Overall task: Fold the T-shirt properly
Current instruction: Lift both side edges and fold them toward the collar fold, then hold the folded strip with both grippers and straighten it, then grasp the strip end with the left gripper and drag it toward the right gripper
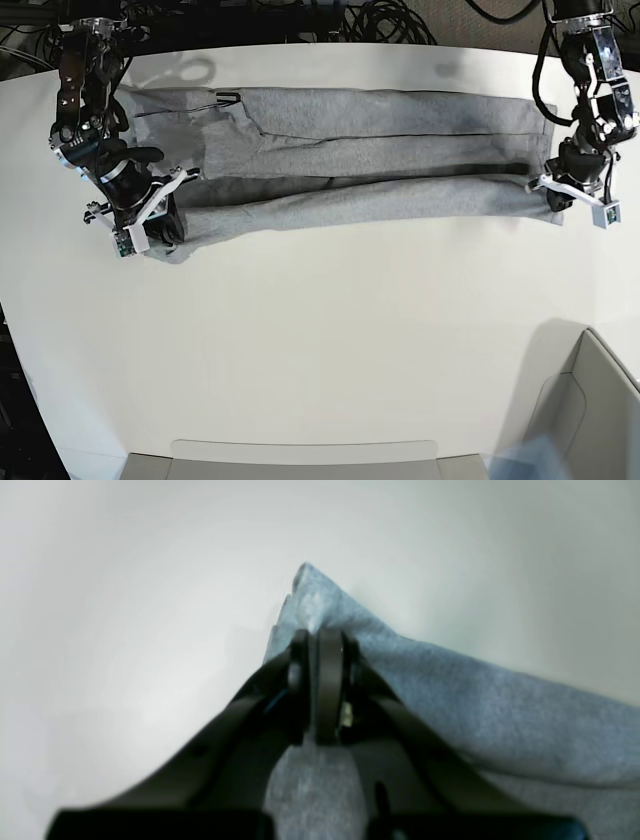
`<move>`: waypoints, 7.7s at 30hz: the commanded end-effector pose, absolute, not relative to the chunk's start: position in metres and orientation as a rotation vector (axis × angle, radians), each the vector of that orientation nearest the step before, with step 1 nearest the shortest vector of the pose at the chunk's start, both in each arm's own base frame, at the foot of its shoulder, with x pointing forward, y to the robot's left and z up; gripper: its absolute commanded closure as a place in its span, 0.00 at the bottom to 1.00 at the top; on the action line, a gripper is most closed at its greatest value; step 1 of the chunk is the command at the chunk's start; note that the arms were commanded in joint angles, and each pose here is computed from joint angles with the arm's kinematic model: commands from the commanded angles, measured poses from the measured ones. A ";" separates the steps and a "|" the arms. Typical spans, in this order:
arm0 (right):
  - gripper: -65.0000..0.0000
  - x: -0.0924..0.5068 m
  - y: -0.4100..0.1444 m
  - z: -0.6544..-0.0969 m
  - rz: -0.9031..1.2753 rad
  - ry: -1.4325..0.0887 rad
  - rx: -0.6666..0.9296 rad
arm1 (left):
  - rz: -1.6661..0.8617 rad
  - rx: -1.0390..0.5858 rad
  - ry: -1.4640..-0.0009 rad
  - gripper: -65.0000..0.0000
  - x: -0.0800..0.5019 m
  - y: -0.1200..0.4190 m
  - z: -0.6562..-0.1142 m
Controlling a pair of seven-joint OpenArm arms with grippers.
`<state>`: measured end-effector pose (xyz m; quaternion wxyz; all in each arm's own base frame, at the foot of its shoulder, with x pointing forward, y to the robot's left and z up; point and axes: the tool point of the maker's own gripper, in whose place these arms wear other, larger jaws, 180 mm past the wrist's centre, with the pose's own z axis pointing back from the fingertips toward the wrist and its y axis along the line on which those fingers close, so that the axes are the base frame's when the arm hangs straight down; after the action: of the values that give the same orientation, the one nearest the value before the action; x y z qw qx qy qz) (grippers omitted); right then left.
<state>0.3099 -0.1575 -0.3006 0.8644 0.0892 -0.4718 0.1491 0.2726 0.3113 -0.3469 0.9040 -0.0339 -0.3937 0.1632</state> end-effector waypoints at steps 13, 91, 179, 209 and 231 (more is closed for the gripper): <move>1.00 0.274 -0.182 -0.286 0.292 -1.012 0.120 | 0.279 -0.039 -0.810 1.00 0.248 0.305 -0.340; 0.68 0.225 -0.199 -0.359 0.291 -0.751 0.124 | 0.261 -0.138 -0.404 1.00 0.202 0.325 -0.449; 0.68 0.218 -0.186 -0.365 0.370 -0.712 0.143 | 0.032 -0.116 -0.205 0.73 0.166 0.320 -0.480; 0.68 0.218 -0.188 -0.365 0.371 -0.710 0.138 | 0.159 -0.075 -0.651 1.00 0.216 0.396 -0.372; 0.68 0.218 -0.187 -0.365 0.372 -0.711 0.141 | -0.147 -0.244 -0.696 1.00 0.222 0.211 -0.336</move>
<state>0.2109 -0.1869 -0.3750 0.9260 0.0699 -0.3275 0.1743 0.2177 0.2123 -0.3446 0.9366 -0.1180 -0.3231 -0.0668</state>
